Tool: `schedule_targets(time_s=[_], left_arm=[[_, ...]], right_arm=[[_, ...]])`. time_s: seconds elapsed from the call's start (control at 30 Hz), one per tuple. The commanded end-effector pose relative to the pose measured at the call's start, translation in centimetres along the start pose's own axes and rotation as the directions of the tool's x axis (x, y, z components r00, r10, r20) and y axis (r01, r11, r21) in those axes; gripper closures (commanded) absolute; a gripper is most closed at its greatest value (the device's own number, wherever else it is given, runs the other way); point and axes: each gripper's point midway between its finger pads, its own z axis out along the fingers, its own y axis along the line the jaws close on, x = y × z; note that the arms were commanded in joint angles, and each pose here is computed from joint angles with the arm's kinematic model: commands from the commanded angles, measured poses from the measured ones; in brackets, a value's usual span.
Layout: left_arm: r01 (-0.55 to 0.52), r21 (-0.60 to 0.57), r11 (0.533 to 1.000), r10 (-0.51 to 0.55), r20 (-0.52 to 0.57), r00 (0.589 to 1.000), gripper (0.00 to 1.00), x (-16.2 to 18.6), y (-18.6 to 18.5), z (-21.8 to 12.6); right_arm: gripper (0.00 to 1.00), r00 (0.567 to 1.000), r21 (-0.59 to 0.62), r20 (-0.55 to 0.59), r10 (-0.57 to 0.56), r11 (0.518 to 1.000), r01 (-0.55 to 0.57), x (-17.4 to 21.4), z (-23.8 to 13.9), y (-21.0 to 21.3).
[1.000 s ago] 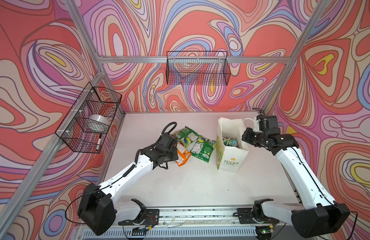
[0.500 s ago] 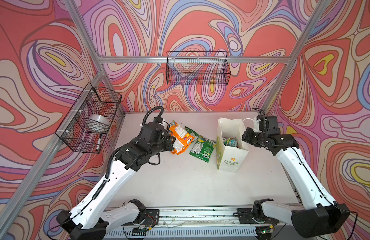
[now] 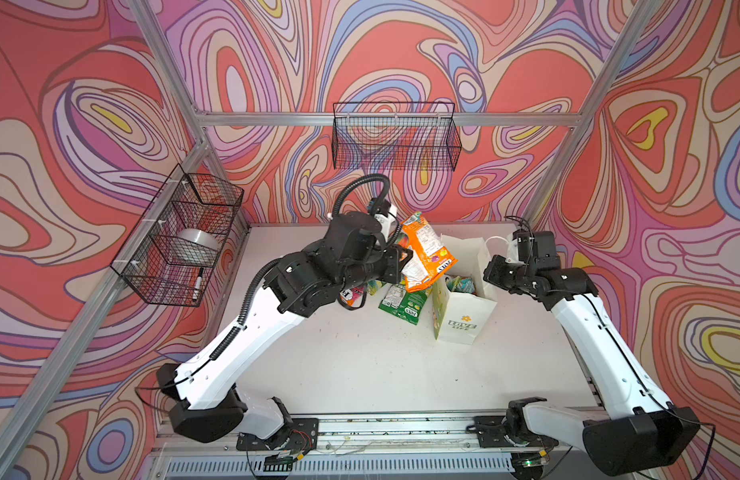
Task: Place the snacks into the paper bag
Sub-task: 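Lift the orange bag and carry it over the paper bag with the left gripper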
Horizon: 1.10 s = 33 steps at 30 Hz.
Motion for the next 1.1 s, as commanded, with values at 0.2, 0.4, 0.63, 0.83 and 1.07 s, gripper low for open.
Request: schedule_targets(time_s=[0.2, 0.4, 0.63, 0.83, 1.07], left_arm=[[-0.149, 0.005, 0.989, 0.149, -0.006, 0.989, 1.00, -0.6, -5.4, 6.8], [-0.179, -0.134, 0.975, 0.173, -0.056, 0.983, 1.00, 1.3, -3.4, 12.0], [-0.233, -0.279, 0.931, 0.211, -0.108, 0.972, 1.00, 2.9, -0.7, 13.1], [-0.270, -0.323, 0.907, 0.241, -0.129, 0.962, 1.00, 3.6, 0.3, 13.8], [-0.300, -0.394, 0.869, 0.280, -0.109, 0.954, 0.99, 2.5, 1.3, 13.2]], right_arm=[[1.00, 0.999, -0.061, 0.044, -0.008, 0.998, 0.011, -0.7, -1.2, 1.3], [1.00, 0.998, -0.064, 0.054, -0.010, 0.998, 0.014, -0.7, -1.7, 1.3], [1.00, 0.998, -0.059, 0.060, -0.015, 0.998, 0.019, -0.7, -1.9, 1.2], [1.00, 0.998, -0.058, 0.058, -0.015, 0.998, 0.018, -0.6, -1.8, 1.1], [1.00, 0.998, -0.056, 0.060, -0.020, 0.998, 0.023, -0.5, -2.0, 1.1]])
